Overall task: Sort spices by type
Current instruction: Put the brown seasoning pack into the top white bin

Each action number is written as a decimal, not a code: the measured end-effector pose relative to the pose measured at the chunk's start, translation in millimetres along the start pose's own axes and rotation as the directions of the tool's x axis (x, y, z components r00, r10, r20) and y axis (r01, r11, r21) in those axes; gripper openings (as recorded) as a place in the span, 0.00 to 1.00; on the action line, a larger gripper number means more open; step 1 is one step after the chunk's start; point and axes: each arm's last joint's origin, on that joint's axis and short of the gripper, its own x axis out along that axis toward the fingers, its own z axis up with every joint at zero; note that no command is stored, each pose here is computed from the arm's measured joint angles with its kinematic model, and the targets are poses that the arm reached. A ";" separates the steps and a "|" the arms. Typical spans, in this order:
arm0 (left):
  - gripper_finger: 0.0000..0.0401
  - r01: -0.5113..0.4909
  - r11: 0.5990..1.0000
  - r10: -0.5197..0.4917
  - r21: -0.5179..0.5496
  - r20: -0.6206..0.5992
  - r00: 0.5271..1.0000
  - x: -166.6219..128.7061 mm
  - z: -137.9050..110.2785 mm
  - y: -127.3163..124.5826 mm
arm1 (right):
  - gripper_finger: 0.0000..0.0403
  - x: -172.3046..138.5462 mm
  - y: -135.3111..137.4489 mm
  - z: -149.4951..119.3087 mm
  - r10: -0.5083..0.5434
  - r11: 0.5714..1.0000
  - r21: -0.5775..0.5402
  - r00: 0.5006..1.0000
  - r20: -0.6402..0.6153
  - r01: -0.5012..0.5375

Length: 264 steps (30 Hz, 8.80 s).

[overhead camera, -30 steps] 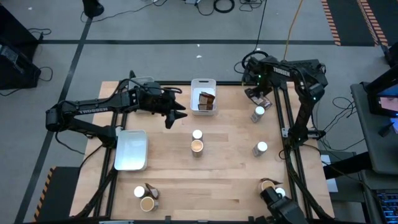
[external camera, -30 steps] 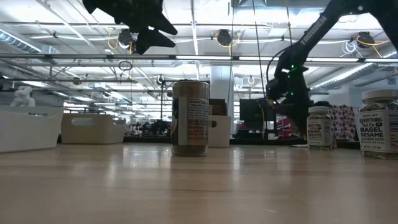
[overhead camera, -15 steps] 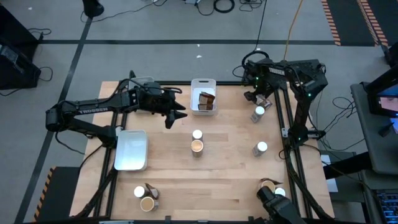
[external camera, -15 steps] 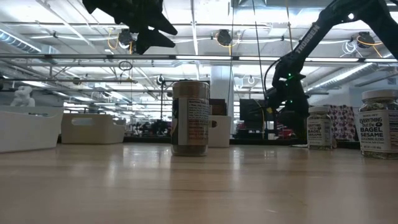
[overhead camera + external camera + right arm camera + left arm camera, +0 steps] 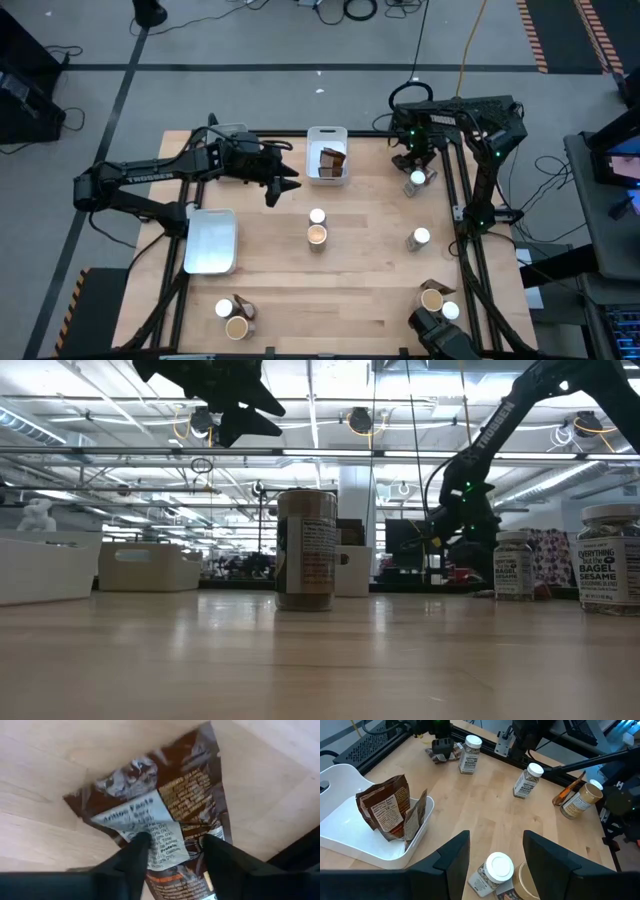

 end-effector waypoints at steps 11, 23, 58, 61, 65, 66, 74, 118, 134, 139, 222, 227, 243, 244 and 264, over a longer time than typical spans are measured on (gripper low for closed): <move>0.47 -0.001 1.000 0.001 -0.007 0.000 1.000 0.0 0.0 0.0 | 0.02 -11.5 0.6 0.3 0.025 1.000 -0.020 0.997 0.074 -0.023; 0.47 0.021 0.999 -0.018 -0.038 0.081 0.997 -0.4 8.0 -1.9 | 0.00 -92.9 23.7 -7.1 0.077 0.994 -0.097 0.935 0.348 -0.046; 0.47 -0.087 0.972 0.166 -0.219 0.374 0.913 19.9 29.4 -1.5 | 0.00 -237.0 216.9 -129.1 0.702 0.693 -0.692 0.411 0.582 -0.205; 0.47 -0.076 0.974 0.155 -0.211 0.386 0.909 25.7 29.6 -2.3 | 0.00 -236.3 219.9 -132.3 0.707 0.687 -0.697 0.412 0.575 -0.205; 0.47 -0.066 0.977 0.145 -0.204 0.401 0.904 28.9 30.4 -3.3 | 0.00 -235.6 222.8 -135.4 0.711 0.681 -0.702 0.413 0.569 -0.206; 0.47 -0.066 0.977 0.145 -0.204 0.401 0.905 29.0 30.4 -3.3 | 0.00 -235.5 222.9 -135.5 0.711 0.681 -0.702 0.414 0.568 -0.206; 0.47 -0.081 0.985 0.140 -0.151 0.433 0.890 18.7 34.5 -6.2 | 0.00 -233.1 221.8 -135.8 0.700 0.688 -0.696 0.439 0.563 -0.204; 0.00 -0.075 0.994 0.102 -0.076 0.466 0.879 3.8 39.6 -9.3 | 0.05 -236.5 223.2 -135.9 0.719 0.647 -0.757 0.407 0.563 -0.096; 0.00 -0.127 0.986 0.164 -0.108 0.517 0.840 -24.7 45.7 -6.1 | 0.49 -228.9 218.1 -138.0 0.672 0.482 -0.830 0.490 0.556 0.280; 0.00 -0.282 0.942 0.331 -0.180 0.372 0.867 -44.3 35.5 9.6 | 0.58 -225.7 210.4 -142.9 0.637 0.479 -0.836 0.549 0.541 0.267; 0.01 0.017 0.863 0.159 0.505 -0.303 0.940 134.7 51.1 167.3 | 0.56 -163.7 125.7 -171.2 0.691 0.644 -0.762 0.381 0.614 0.062; 0.08 -0.021 0.865 0.205 0.501 -0.315 0.927 136.1 50.0 164.9 | 0.56 -166.2 126.5 -170.9 0.699 0.643 -0.764 0.357 0.619 0.065; 0.24 -0.048 0.889 0.233 0.455 -0.360 0.903 133.5 46.4 164.4 | 0.56 -166.3 126.5 -170.9 0.699 0.639 -0.766 0.357 0.619 0.077; 0.25 -0.052 0.892 0.235 0.450 -0.363 0.902 133.4 46.1 164.4 | 0.56 -166.3 126.5 -170.8 0.699 0.638 -0.766 0.356 0.620 0.080; 0.27 -0.081 0.939 0.148 0.333 -0.181 0.972 37.2 101.8 99.6 | 0.56 -166.2 126.5 -170.8 0.699 0.630 -0.770 0.358 0.618 0.099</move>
